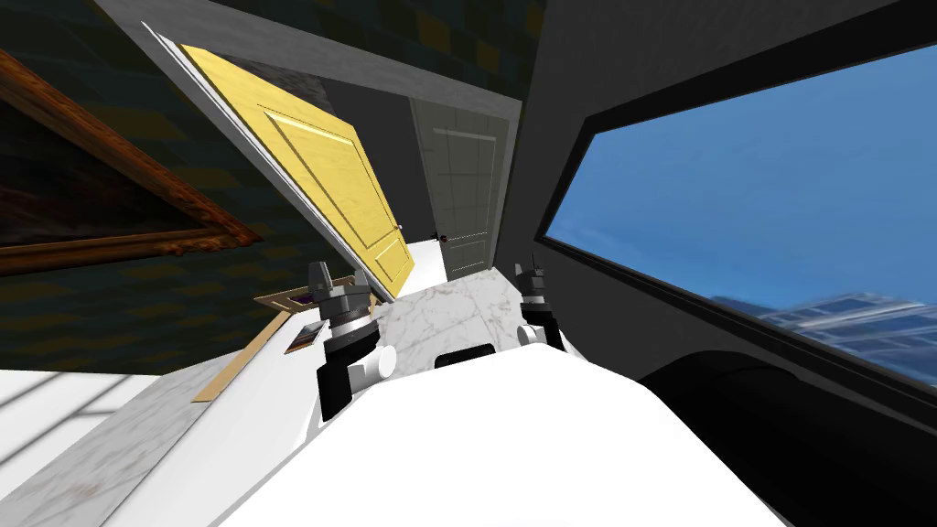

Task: Push the door open

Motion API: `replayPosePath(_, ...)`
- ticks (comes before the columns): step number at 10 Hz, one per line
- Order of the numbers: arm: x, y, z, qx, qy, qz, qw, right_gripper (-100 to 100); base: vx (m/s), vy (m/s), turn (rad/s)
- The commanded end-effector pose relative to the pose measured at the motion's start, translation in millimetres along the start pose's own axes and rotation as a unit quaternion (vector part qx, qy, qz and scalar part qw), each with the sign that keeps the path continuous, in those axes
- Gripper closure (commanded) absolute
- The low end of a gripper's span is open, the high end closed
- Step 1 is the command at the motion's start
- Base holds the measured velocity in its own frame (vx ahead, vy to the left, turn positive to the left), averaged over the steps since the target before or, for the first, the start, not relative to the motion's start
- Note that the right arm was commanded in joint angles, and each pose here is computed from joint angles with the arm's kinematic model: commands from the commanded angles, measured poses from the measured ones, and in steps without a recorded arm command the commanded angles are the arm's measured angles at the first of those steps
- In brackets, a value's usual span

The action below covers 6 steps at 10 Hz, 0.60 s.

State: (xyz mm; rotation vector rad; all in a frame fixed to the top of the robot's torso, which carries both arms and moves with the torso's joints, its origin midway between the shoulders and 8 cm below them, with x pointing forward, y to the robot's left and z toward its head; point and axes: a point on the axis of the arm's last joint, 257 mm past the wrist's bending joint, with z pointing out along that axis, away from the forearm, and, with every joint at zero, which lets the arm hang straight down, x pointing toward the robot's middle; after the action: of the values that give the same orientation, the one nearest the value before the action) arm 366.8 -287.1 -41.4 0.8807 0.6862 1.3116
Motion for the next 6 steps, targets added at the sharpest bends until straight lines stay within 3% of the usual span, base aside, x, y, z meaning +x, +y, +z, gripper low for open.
replayPosePath(1,0.6,-10.6,-1.2,0.006,0.004,0.02,0.9998,-100,0.092,0.015,0.148)
replayPosePath(6,0.2,-39.7,-5.1,0.022,0.007,0.076,0.9968,-100,0.159,-0.008,0.112)
